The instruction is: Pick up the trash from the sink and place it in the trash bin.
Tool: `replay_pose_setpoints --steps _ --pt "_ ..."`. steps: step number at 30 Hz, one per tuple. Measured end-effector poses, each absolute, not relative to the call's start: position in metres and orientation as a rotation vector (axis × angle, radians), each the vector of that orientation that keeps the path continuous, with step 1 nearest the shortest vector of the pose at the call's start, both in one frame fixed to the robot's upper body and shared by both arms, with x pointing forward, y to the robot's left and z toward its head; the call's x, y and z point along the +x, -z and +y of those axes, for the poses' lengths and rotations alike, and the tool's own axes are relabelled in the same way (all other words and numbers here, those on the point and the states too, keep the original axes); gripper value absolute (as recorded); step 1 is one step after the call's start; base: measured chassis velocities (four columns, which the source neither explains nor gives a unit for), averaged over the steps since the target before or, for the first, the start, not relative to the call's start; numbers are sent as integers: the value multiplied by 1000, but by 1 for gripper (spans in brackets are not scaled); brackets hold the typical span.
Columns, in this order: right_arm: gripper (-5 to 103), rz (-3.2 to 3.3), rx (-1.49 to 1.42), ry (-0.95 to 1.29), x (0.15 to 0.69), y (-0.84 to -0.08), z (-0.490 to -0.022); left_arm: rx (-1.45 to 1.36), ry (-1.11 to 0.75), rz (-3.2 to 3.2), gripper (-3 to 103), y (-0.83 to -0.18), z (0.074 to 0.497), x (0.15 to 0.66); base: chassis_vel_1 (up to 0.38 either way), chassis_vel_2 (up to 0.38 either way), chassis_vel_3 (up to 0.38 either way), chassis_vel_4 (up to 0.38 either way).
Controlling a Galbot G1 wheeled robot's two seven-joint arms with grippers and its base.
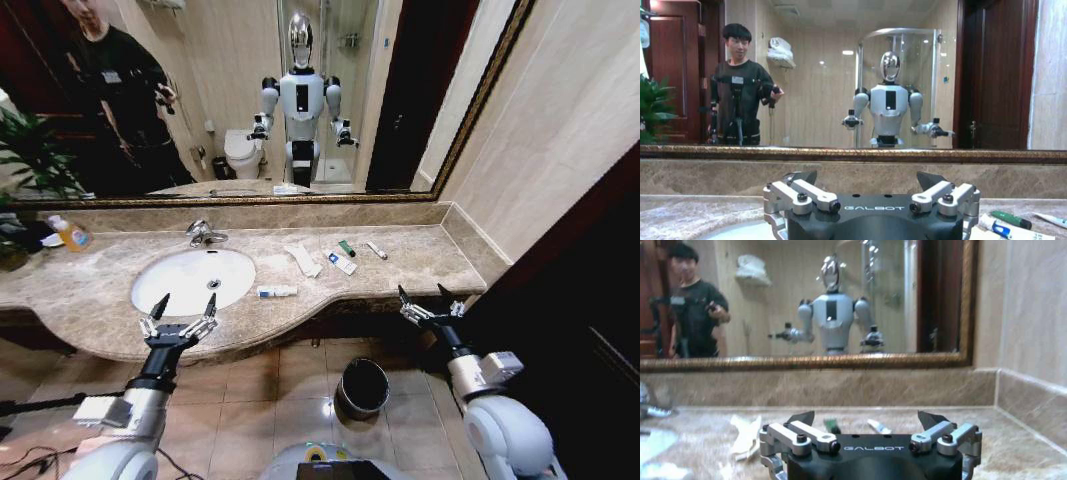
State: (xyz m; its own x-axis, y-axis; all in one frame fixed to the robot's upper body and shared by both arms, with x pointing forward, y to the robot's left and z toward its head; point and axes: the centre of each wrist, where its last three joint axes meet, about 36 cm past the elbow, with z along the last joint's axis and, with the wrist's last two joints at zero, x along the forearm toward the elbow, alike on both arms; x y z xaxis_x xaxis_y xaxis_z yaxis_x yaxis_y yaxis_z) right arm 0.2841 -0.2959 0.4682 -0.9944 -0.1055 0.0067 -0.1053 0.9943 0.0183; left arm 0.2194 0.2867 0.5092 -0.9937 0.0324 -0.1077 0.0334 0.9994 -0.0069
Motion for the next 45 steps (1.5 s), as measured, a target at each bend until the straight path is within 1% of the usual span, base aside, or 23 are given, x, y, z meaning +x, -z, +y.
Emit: replay_pose_setpoints --steps 2,3,5,7,8,10,11,14,20,38,45 --pt "100 -3123 177 25 289 -464 -300 50 13 3033 100 -509 287 219 0 0 0 0" --pt "100 -3099 213 11 305 -450 -314 50 13 3033 100 -509 287 219 0 0 0 0" --pt "100 -3094 222 8 309 -447 -317 50 13 3033 100 -509 287 219 0 0 0 0" --pt "100 -3068 254 -8 327 -432 -336 50 13 3033 100 -509 287 219 0 0 0 0" --pt "100 -3065 258 -9 329 -431 -338 50 13 3033 100 -509 287 219 0 0 0 0" --pt "100 -3061 265 -2 331 -430 -340 50 13 3033 100 -509 287 219 0 0 0 0" --pt "100 -3048 328 51 328 -435 -340 50 13 3033 100 -509 287 219 0 0 0 0" --pt "100 -3050 376 79 326 -437 -339 50 13 3033 100 -509 287 219 0 0 0 0" --pt "100 -3074 425 101 329 -438 -336 50 13 3033 100 -509 287 219 0 0 0 0" --pt "100 -3055 518 -5 367 -465 -352 50 13 3033 100 -509 287 219 0 0 0 0" --pt "100 -3042 527 9 369 -464 -354 50 13 3033 100 -509 287 219 0 0 0 0"
